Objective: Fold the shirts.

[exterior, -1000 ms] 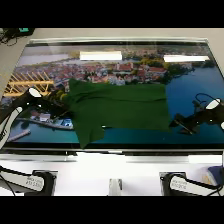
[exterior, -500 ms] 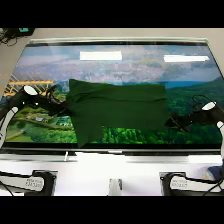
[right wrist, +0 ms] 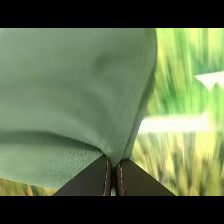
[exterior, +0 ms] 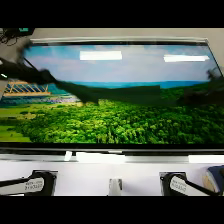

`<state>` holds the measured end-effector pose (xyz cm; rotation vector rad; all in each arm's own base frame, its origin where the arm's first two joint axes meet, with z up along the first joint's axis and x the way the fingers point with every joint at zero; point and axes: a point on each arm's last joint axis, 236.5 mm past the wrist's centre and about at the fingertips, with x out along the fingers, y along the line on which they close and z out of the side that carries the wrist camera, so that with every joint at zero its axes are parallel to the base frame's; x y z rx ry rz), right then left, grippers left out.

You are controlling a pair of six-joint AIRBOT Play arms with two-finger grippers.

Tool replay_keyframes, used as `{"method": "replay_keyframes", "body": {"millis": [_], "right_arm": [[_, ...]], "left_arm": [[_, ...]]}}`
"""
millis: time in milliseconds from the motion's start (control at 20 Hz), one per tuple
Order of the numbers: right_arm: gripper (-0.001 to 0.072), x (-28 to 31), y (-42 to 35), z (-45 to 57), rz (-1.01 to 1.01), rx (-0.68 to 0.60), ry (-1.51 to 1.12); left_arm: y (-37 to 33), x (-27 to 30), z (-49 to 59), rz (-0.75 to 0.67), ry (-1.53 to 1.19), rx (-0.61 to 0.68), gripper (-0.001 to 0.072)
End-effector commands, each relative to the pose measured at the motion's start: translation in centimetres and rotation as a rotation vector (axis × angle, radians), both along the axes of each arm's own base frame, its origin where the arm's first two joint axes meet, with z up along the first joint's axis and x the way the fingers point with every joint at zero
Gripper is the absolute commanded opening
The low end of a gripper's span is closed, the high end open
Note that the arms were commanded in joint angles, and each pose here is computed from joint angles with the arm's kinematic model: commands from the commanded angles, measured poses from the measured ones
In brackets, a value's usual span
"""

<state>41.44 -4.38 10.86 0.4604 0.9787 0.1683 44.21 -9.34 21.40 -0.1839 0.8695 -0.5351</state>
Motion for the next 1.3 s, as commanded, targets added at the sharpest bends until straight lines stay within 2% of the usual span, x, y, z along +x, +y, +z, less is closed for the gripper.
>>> {"method": "replay_keyframes", "body": {"millis": [0, 100, 200, 300, 450, 600, 750, 850, 1050, 1250], "right_arm": [[0.0021, -1.4, -0.1, 24.9, -0.068, -0.257, -0.638], [0.0021, -7.8, 1.6, 37.0, -0.155, -0.332, -0.959], [0.0021, -14.2, 3.6, 42.0, -0.220, -0.309, -1.105], [0.0022, -18.3, 4.9, 43.1, -0.238, -0.339, -1.142], [0.0022, -20.6, 3.9, 43.4, -0.284, -0.460, -1.153], [0.0022, -20.5, 3.6, 42.6, -0.284, -0.477, -1.119], [0.0021, -19.2, 2.8, 38.0, -0.247, -0.496, -0.921], [0.0021, -17.4, 1.3, 32.5, -0.209, -0.498, -0.683], [0.0020, -13.9, -0.4, 18.7, -0.079, -0.359, -0.119], [0.0020, -8.6, -4.2, 6.9, -0.086, -0.344, 0.210]], "left_arm": [[0.1, -7.6, 24.9, 0.054, -0.676, 0.050, 0.0031], [1.1, -16.2, 37.2, 0.179, -1.099, -0.003, 0.0031], [2.1, -24.5, 43.0, 0.281, -1.335, -0.143, 0.0031], [2.3, -29.0, 43.3, 0.314, -1.393, -0.205, 0.0031], [1.6, -29.9, 41.1, 0.289, -1.324, -0.169, 0.0031], [2.3, -28.8, 39.7, 0.324, -1.256, -0.142, 0.0030], [2.5, -26.3, 36.0, 0.310, -1.107, -0.049, 0.0030], [3.1, -22.7, 31.5, 0.318, -0.907, 0.006, 0.0030], [3.5, -14.1, 16.4, 0.196, -0.341, 0.156, 0.0031], [4.3, -4.9, 1.1, 0.164, 0.049, 0.156, 0.0031]]}}
